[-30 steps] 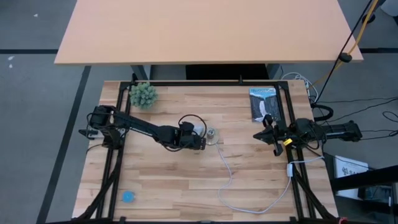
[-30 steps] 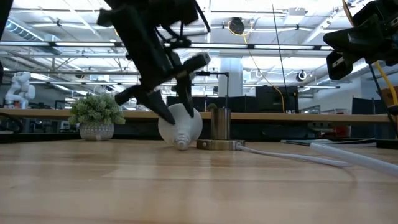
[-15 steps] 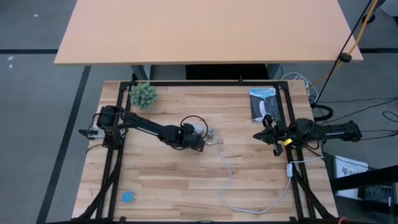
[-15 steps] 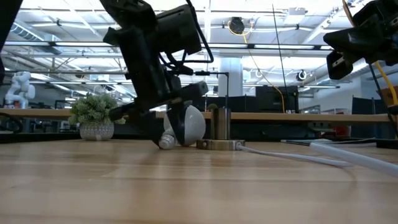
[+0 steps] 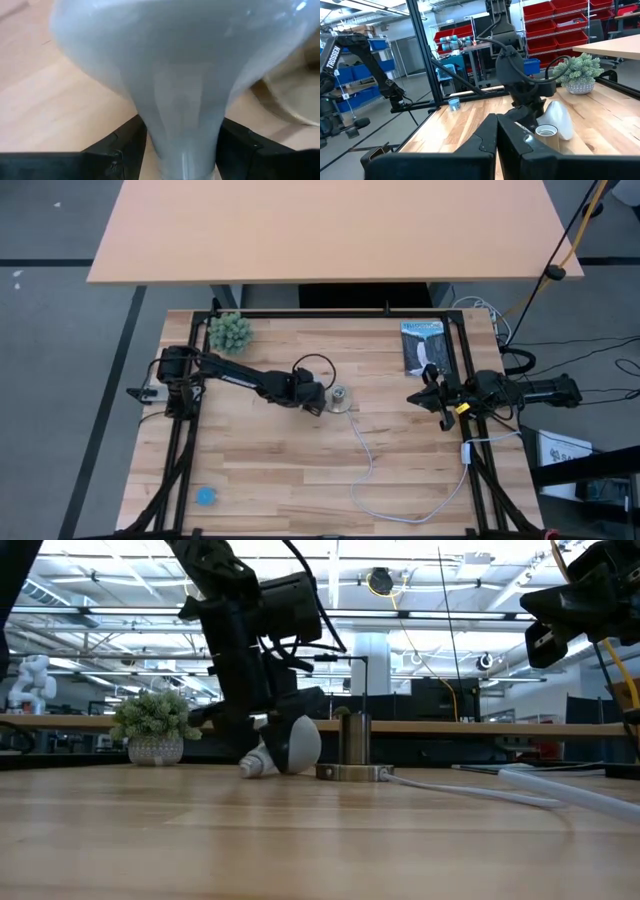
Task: Screw lightbulb
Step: Insert the lightbulb into the lamp
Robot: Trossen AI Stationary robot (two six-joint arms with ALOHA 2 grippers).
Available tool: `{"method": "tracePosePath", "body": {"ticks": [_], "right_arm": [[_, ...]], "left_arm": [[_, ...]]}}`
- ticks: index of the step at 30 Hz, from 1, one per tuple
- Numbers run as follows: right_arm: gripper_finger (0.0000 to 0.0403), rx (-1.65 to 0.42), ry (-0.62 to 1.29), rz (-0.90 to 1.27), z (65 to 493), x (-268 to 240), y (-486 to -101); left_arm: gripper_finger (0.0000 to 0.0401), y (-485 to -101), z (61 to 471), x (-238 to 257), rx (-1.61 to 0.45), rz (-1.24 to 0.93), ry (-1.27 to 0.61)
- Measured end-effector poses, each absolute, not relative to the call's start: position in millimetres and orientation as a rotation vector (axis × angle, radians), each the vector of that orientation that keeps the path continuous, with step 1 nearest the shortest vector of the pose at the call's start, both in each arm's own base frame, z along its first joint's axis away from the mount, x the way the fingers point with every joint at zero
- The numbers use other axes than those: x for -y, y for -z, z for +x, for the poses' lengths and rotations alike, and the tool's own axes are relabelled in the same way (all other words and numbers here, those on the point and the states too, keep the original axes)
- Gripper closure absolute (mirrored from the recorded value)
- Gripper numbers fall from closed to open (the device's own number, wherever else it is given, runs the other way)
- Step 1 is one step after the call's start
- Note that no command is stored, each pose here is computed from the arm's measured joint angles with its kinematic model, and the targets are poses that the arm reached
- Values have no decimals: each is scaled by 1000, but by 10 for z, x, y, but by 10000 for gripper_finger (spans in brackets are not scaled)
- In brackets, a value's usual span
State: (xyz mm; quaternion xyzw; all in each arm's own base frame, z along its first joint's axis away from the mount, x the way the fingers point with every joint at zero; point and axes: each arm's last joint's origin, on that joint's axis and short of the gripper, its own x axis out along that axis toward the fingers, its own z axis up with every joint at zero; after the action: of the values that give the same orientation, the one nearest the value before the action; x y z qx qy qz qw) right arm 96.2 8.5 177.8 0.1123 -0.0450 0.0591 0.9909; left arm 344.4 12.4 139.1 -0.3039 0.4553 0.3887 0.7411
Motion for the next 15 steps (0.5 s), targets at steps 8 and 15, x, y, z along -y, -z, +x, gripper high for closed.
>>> {"method": "tracePosePath", "body": {"ticks": [8, 15], "right_arm": [[403, 90, -119, 225, 962, -86, -1778], [403, 91, -119, 225, 962, -85, -1779]], "left_arm": [[210, -1389, 3430, -300, -1015, -638, -859], [246, -1393, 3434, -356, -1005, -634, -862]]}}
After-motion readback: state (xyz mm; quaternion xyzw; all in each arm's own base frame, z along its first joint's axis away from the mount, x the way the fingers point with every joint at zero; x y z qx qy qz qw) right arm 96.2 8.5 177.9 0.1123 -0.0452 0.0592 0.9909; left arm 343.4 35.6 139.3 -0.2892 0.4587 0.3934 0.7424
